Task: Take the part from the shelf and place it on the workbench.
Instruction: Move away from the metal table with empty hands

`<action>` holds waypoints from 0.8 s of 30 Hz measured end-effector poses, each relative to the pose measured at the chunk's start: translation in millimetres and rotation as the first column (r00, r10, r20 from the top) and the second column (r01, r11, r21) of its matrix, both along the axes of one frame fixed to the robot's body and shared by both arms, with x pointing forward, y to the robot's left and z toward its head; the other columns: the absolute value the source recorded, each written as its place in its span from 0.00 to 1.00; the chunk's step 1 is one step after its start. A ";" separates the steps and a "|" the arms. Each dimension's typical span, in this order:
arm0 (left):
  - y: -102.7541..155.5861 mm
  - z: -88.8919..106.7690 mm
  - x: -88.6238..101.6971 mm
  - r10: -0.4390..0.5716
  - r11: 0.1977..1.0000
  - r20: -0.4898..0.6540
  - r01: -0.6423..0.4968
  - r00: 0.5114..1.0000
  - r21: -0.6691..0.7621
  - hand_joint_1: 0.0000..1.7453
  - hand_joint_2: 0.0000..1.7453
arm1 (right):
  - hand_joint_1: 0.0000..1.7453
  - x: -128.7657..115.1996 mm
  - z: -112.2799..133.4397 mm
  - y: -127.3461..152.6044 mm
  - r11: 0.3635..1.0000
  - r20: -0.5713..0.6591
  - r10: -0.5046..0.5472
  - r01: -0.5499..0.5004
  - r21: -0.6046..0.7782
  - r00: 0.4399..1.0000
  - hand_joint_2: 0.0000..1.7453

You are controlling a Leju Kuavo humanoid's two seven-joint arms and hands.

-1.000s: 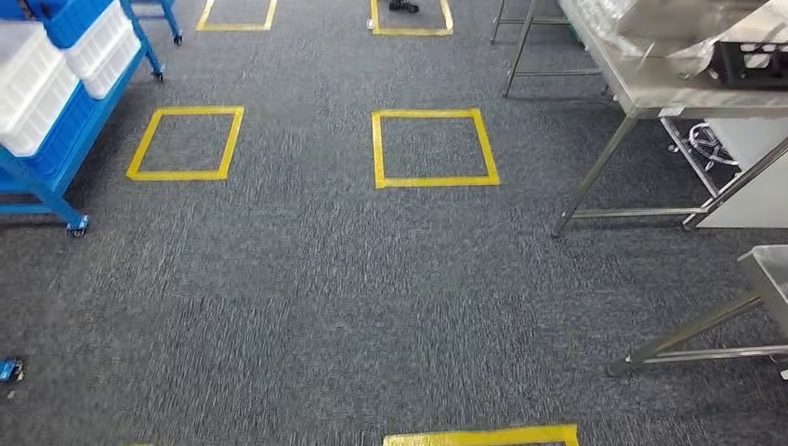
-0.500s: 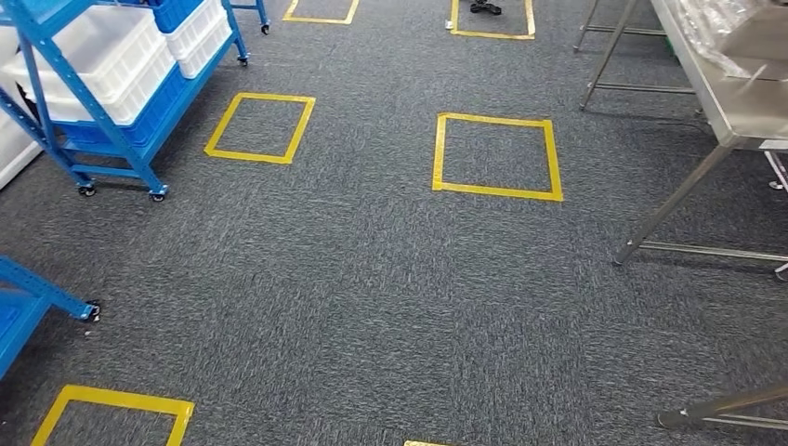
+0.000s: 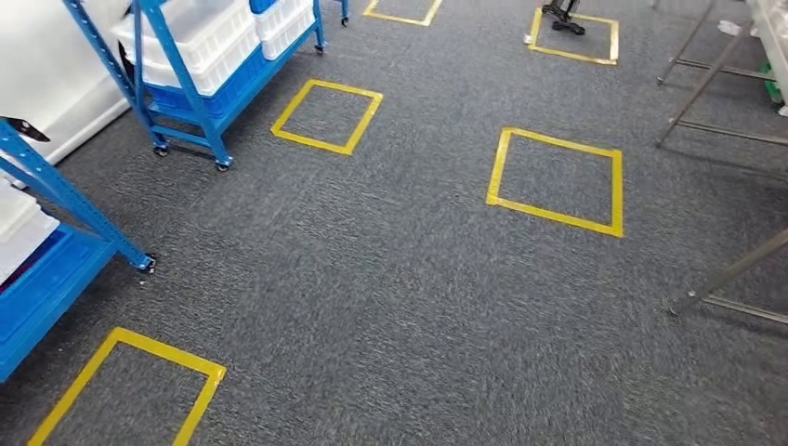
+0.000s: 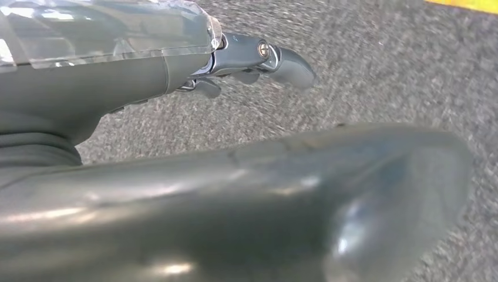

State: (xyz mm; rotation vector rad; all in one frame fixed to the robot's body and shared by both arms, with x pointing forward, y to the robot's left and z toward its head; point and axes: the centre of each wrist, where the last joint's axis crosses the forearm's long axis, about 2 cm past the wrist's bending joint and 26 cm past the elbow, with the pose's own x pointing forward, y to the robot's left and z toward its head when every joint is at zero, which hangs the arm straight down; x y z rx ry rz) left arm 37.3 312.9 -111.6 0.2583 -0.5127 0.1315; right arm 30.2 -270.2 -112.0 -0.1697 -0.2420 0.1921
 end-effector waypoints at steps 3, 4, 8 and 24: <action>-0.2 0.2 2.0 -0.001 1.000 0.005 0.001 1.000 -0.001 0.00 0.00 | 0.00 -2.9 -0.2 0.4 1.000 -0.006 0.001 -0.001 0.001 1.000 0.00; -0.2 0.1 1.4 -0.002 1.000 0.004 0.002 1.000 -0.001 0.00 0.00 | 0.00 -3.4 -0.3 0.4 1.000 -0.007 0.001 -0.001 0.001 1.000 0.00; -1.2 0.1 1.4 -0.008 1.000 0.004 0.008 1.000 -0.002 0.00 0.00 | 0.00 -4.8 -0.4 0.3 1.000 -0.010 0.002 -0.002 0.000 1.000 0.00; -2.3 0.0 0.3 -0.021 1.000 0.001 0.021 1.000 0.000 0.00 0.00 | 0.00 -4.7 -0.3 2.2 1.000 -0.017 0.005 -0.005 0.002 1.000 0.00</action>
